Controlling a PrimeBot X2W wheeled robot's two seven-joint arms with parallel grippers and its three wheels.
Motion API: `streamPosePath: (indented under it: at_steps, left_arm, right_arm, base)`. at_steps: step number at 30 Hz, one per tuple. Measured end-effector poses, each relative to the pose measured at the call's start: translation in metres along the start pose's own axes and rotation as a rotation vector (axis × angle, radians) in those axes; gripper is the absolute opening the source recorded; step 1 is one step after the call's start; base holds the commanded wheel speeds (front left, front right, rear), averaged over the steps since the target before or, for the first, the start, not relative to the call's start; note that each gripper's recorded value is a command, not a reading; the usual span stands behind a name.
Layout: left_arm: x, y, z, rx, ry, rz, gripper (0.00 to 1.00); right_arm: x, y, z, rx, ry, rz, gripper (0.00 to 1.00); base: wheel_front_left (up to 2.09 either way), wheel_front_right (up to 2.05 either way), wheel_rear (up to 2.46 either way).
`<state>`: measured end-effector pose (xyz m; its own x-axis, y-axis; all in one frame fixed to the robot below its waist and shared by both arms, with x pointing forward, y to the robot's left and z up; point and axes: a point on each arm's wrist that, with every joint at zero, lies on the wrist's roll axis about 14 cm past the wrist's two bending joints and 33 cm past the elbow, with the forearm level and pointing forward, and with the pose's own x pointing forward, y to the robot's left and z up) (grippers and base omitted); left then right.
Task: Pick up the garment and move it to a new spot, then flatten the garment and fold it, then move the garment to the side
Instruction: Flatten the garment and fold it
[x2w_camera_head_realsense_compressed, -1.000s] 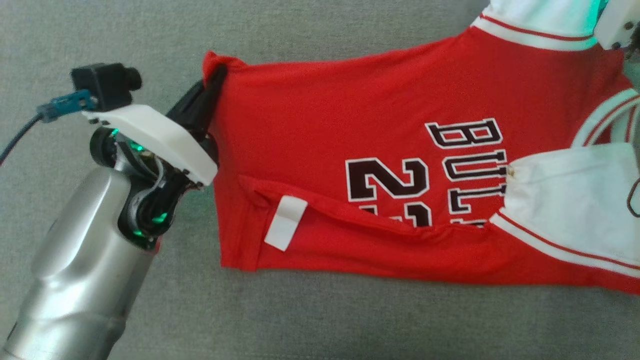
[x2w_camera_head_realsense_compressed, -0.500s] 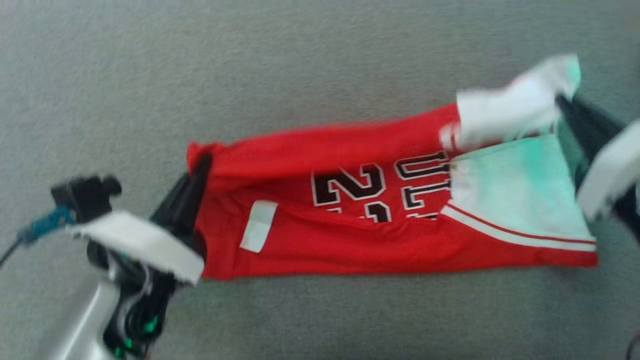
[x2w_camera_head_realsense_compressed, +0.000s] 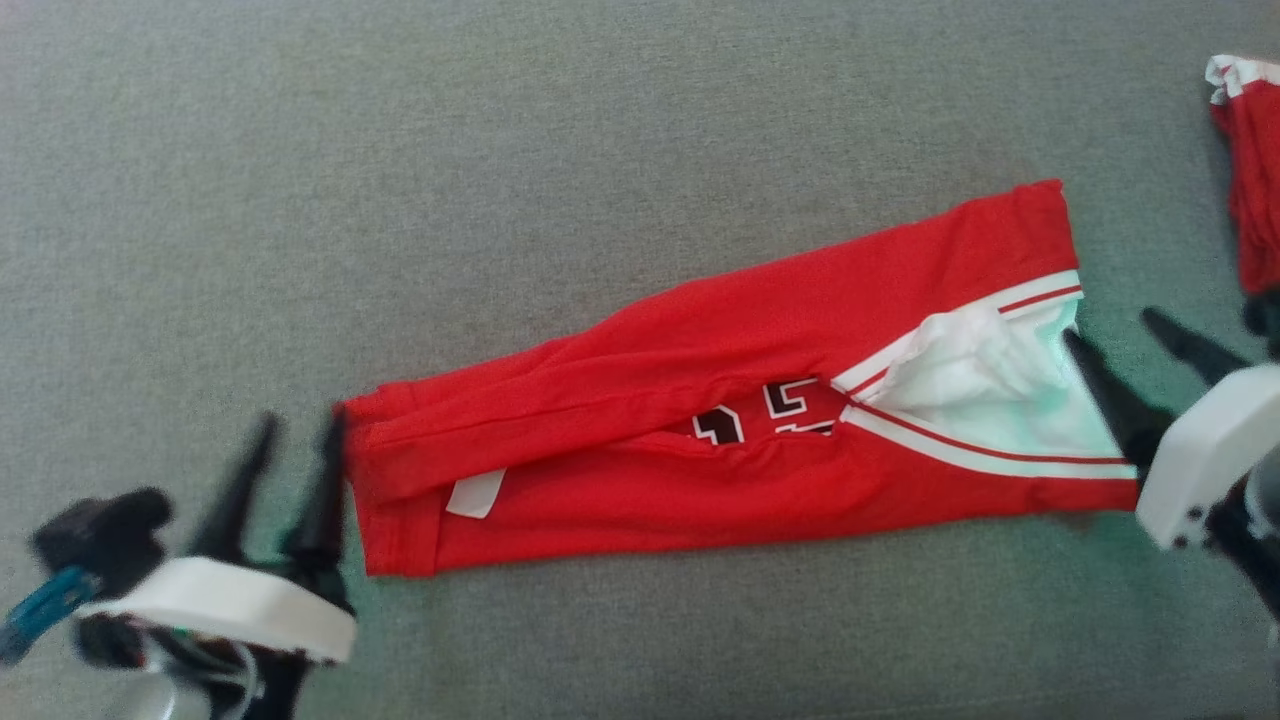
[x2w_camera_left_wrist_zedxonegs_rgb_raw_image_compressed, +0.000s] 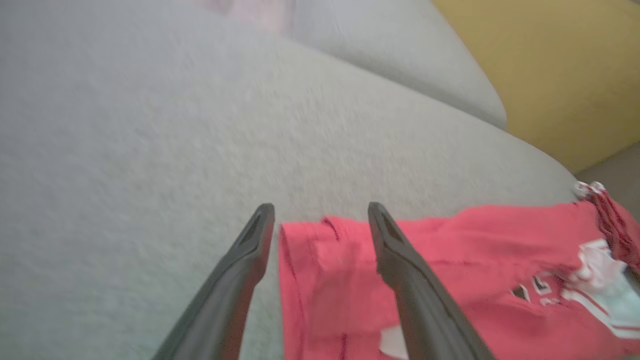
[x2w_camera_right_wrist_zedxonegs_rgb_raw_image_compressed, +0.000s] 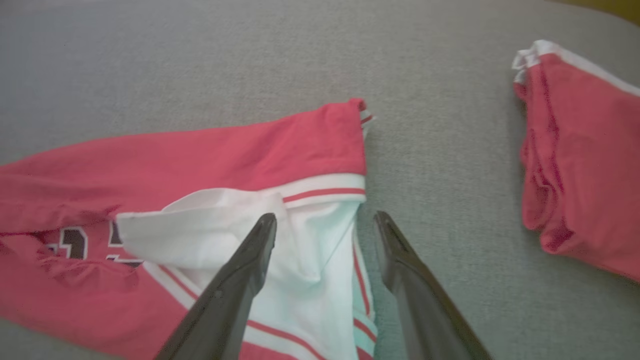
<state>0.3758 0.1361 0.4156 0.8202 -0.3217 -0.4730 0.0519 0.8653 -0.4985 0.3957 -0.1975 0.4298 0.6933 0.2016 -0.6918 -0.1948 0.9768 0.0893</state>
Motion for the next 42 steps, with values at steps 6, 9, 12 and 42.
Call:
streamPosePath:
  at_steps: [6, 9, 12, 42]
  left_arm:
    - [-0.004, 0.012, 0.046, 0.203, -0.325, 0.085, 1.0]
    - [-0.004, 0.003, 0.047, 0.216, -0.403, 0.078, 1.0]
    - [-0.004, 0.004, 0.042, 0.232, -0.412, 0.092, 1.0]
    - [-0.03, 0.005, 0.013, 0.167, -0.451, 0.111, 1.0]
  right_arm:
    - [0.023, -0.011, -0.004, 0.041, 0.065, -0.062, 1.0]
    - [0.04, -0.019, -0.026, 0.038, 0.193, -0.089, 1.0]
    - [0.051, -0.014, -0.035, 0.029, 0.265, -0.073, 1.0]
    - [-0.029, -0.009, 0.071, 0.152, -0.029, 0.061, 0.0]
  base:
    - [0.0, 0.0, 0.0]
    - [0.0, 0.0, 0.0]
    - [0.0, 0.0, 0.0]
    - [0.0, 0.0, 0.0]
